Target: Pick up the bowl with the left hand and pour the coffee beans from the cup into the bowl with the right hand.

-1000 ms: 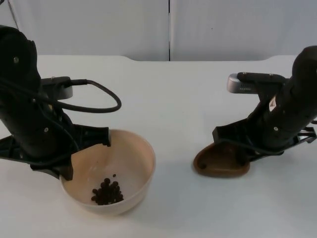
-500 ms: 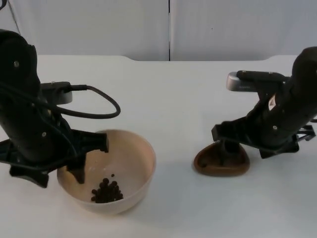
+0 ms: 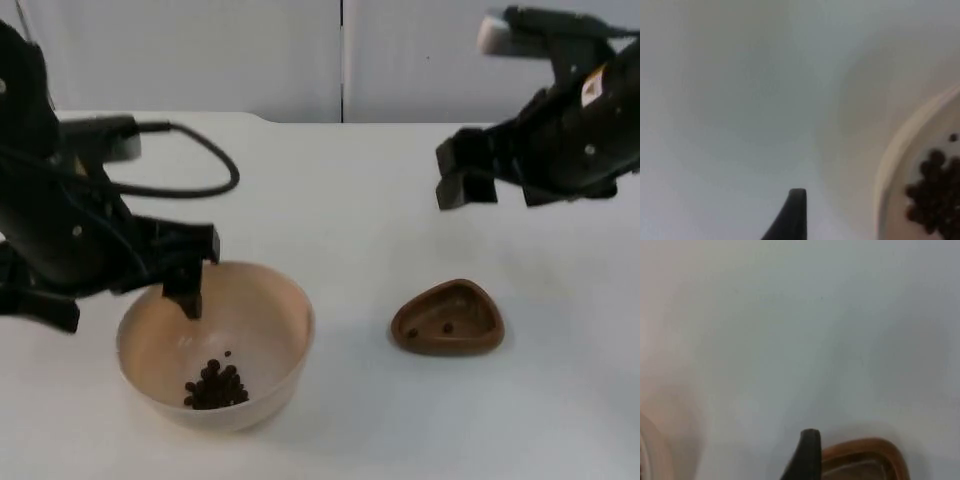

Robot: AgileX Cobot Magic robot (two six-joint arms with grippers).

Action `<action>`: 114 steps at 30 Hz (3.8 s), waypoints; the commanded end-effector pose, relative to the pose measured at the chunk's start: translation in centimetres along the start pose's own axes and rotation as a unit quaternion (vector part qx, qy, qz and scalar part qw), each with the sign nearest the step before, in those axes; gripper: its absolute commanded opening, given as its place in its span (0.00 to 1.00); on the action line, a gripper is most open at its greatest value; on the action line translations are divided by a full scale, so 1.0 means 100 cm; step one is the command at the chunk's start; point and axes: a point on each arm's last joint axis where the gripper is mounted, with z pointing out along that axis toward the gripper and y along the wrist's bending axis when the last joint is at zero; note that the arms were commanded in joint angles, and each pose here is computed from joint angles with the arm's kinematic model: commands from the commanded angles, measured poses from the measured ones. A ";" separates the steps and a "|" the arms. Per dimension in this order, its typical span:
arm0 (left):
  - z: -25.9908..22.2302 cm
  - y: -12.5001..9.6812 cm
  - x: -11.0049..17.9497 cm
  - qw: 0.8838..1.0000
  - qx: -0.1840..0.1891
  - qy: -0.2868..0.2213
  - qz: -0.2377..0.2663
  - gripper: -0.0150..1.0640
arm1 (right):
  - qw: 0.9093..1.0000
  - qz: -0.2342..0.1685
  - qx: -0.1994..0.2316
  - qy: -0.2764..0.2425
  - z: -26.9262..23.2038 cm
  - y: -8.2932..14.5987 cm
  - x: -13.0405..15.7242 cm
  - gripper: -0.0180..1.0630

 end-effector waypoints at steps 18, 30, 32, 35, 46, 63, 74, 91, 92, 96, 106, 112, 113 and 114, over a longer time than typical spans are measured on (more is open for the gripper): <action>-0.156 0.005 0.003 0.960 0.100 -0.253 0.067 0.83 | 0.994 -0.069 -0.019 -0.087 -0.120 0.009 -0.026 0.71; -0.211 0.017 0.030 0.935 0.130 -0.319 0.083 0.83 | 0.987 -0.082 -0.027 -0.132 -0.183 0.009 -0.024 0.71; -0.216 0.018 0.035 0.933 0.131 -0.323 0.091 0.83 | 0.986 -0.088 -0.027 -0.136 -0.192 0.009 -0.022 0.71; -0.223 0.023 0.043 0.932 0.128 -0.324 0.101 0.83 | 0.985 -0.093 -0.028 -0.145 -0.204 0.007 -0.015 0.71; -0.236 0.042 0.083 0.922 0.135 -0.347 0.104 0.83 | 0.980 -0.109 -0.029 -0.166 -0.226 -0.004 0.026 0.71; -0.259 0.084 0.171 0.894 0.126 -0.399 0.159 0.83 | 0.962 -0.123 -0.037 -0.241 -0.285 -0.021 0.092 0.71; -0.245 0.101 0.206 0.882 0.131 -0.422 0.164 0.83 | 0.946 -0.134 -0.041 -0.294 -0.309 -0.031 0.133 0.71; -0.215 0.110 0.225 0.899 0.102 -0.374 0.202 0.83 | 0.942 -0.151 -0.040 -0.296 -0.333 -0.045 0.190 0.71; -0.215 0.110 0.225 0.900 0.101 -0.373 0.203 0.83 | 0.944 -0.149 -0.040 -0.292 -0.334 -0.046 0.194 0.71; -0.212 0.111 0.225 0.902 0.095 -0.369 0.204 0.83 | 0.951 -0.148 -0.039 -0.270 -0.334 -0.049 0.205 0.71; -0.212 0.111 0.225 0.902 0.095 -0.369 0.204 0.83 | 0.966 -0.140 -0.036 -0.215 -0.329 -0.054 0.225 0.71; -0.212 0.111 0.225 0.902 0.095 -0.369 0.204 0.83 | 0.968 -0.140 -0.032 -0.203 -0.311 -0.055 0.227 0.71; -0.212 0.111 0.225 0.902 0.095 -0.369 0.204 0.83 | 0.968 -0.140 -0.032 -0.203 -0.311 -0.055 0.227 0.71; -0.212 0.111 0.225 0.902 0.095 -0.369 0.204 0.83 | 0.968 -0.140 -0.032 -0.203 -0.311 -0.055 0.227 0.71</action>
